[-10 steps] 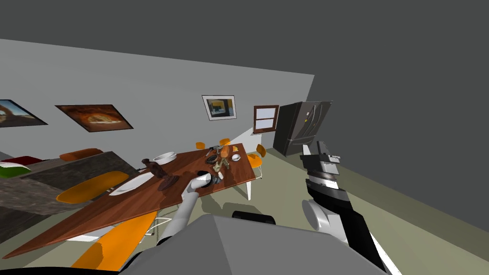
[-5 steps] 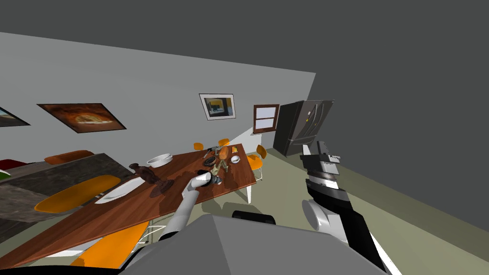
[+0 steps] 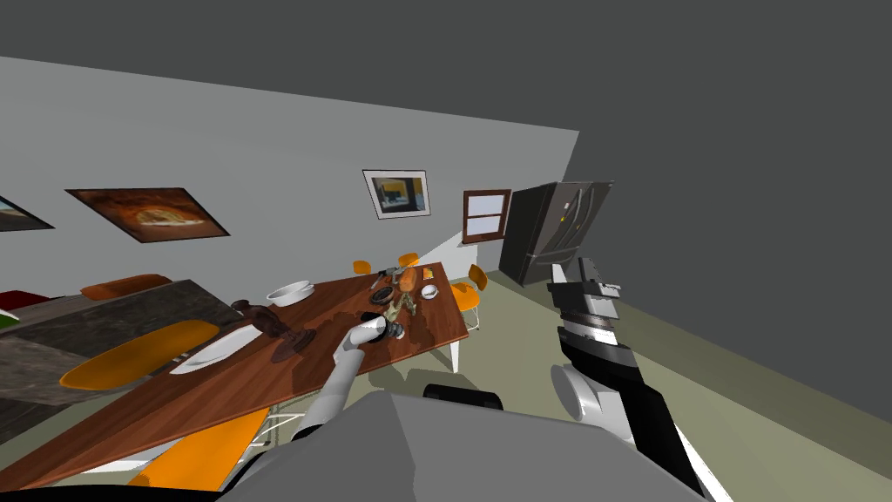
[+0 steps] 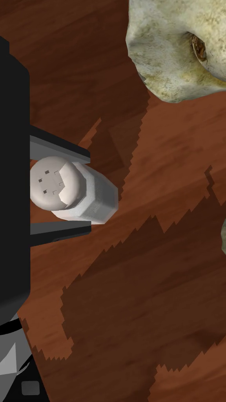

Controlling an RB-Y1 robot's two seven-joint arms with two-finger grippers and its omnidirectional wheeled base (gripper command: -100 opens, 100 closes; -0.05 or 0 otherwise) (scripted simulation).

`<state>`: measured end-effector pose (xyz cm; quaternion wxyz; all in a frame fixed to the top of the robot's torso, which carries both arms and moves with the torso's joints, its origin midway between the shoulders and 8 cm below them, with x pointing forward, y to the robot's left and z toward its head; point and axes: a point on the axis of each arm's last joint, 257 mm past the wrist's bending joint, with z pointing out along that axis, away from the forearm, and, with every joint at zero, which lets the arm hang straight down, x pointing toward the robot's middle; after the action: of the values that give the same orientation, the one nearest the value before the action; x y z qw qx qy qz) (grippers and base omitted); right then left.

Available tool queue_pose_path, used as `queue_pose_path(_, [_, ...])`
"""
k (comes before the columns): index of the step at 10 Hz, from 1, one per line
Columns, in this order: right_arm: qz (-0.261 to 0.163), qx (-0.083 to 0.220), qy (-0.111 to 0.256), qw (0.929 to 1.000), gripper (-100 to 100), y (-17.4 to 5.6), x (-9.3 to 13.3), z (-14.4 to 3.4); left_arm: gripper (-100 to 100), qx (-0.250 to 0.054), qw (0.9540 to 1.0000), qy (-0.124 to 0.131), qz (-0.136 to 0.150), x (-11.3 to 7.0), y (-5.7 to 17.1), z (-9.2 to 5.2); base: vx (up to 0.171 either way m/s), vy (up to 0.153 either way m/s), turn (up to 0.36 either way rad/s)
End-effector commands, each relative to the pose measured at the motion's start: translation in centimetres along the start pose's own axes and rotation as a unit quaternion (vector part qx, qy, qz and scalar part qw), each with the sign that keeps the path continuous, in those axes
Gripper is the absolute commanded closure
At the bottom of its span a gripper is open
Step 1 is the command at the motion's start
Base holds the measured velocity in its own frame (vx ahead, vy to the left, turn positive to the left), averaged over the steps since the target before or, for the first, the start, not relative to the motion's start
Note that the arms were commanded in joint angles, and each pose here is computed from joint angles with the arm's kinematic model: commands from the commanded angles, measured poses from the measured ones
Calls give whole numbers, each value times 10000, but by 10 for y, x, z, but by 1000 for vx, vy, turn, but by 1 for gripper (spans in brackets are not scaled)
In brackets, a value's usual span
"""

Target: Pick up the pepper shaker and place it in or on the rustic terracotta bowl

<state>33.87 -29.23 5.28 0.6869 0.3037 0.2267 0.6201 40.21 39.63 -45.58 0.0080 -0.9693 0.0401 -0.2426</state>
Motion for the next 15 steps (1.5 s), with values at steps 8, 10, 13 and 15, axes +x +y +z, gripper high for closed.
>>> queue_pose_path(8, [0,0,0,10000,0,0,0,0,0,11,10000,-7,-19,7,-6,-11,-14,-4,-8])
queue_pose_path(10, [1,-1,0,10000,0,0,0,0,100,-58,9998,-190,-97,-14,-6,-8,-128,-43,-52])
queue_pose_path(13, [2,-1,0,10000,0,0,0,0,100,-105,9989,-406,-232,-42,-17,-9,-178,-27,-123])
queue_pose_path(15, [2,-1,0,10000,0,0,0,0,100,-116,9978,-553,-349,-61,-31,-13,-193,13,-215])
